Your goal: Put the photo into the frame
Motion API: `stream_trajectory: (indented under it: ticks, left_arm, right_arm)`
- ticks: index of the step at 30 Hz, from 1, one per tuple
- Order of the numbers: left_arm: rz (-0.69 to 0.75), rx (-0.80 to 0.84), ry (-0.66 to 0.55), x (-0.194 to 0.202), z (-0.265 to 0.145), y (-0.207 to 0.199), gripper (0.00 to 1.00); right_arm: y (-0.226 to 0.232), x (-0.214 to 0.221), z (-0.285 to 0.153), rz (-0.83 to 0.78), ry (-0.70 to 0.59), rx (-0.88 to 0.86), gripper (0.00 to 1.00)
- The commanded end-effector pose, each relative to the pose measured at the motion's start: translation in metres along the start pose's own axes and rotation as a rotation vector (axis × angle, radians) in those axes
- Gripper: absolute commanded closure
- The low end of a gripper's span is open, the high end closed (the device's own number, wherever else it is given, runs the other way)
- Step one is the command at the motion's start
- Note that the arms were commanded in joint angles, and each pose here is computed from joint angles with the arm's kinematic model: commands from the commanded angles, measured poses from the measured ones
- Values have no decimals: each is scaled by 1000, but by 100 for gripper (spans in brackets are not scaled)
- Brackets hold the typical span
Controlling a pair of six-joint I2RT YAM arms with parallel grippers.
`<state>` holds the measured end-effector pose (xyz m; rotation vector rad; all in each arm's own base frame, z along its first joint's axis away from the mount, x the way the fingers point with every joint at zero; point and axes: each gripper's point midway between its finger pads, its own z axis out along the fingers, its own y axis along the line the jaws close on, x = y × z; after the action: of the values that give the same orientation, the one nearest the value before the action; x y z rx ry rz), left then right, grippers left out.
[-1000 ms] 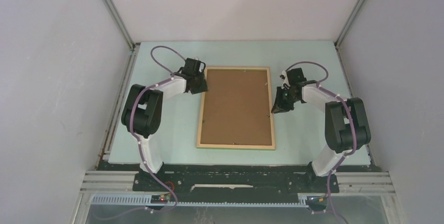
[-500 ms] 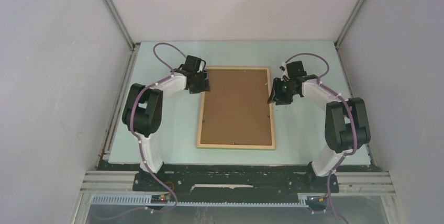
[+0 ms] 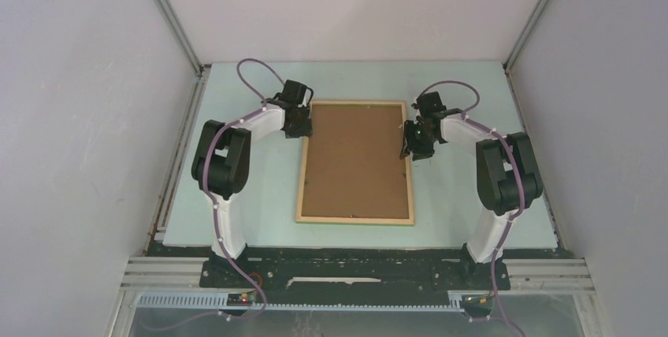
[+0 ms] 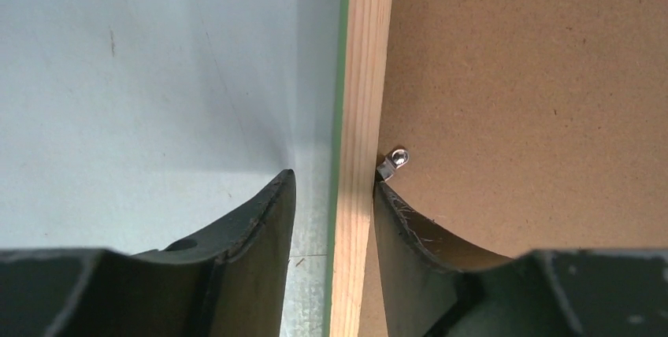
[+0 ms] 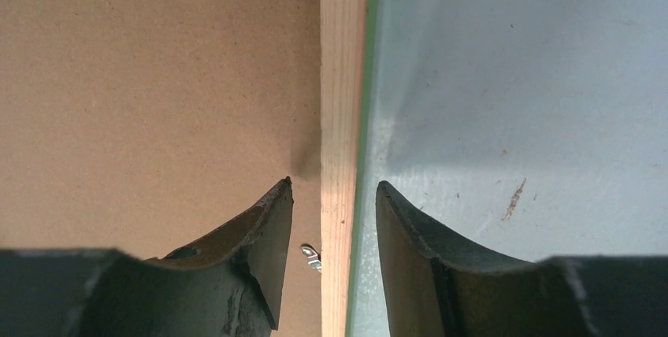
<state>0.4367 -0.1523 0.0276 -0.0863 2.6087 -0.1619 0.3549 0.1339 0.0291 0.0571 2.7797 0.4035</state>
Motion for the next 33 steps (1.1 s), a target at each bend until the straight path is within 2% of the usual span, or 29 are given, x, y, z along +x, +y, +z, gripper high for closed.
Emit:
stream_trajectory:
  ticks: [1, 6, 12, 16, 21, 25, 33]
  left_arm:
    - [41, -41, -37, -20, 0, 3, 51]
    - [33, -49, -35, -20, 7, 1, 46]
    - [4, -109, -37, -18, 10, 9, 47]
    - [-70, -117, -35, -13, 14, 10, 50]
    - [-212, -170, -89, -16, 14, 19, 56]
    - [-329, -166, -153, -21, 13, 19, 61]
    - [-502, -120, -250, -24, 3, 26, 64]
  right_arm:
    - [5, -12, 1, -27, -24, 21, 50]
    - [6, -10, 8, -35, -4, 28, 52]
    - [6, -10, 10, -36, 5, 26, 59]
    - [5, -8, 13, -33, 16, 26, 73]
    - [1, -3, 20, -30, 38, 36, 100]
    - [1, -3, 20, -47, 36, 54, 100]
    - [-3, 1, 21, -66, 46, 87, 100]
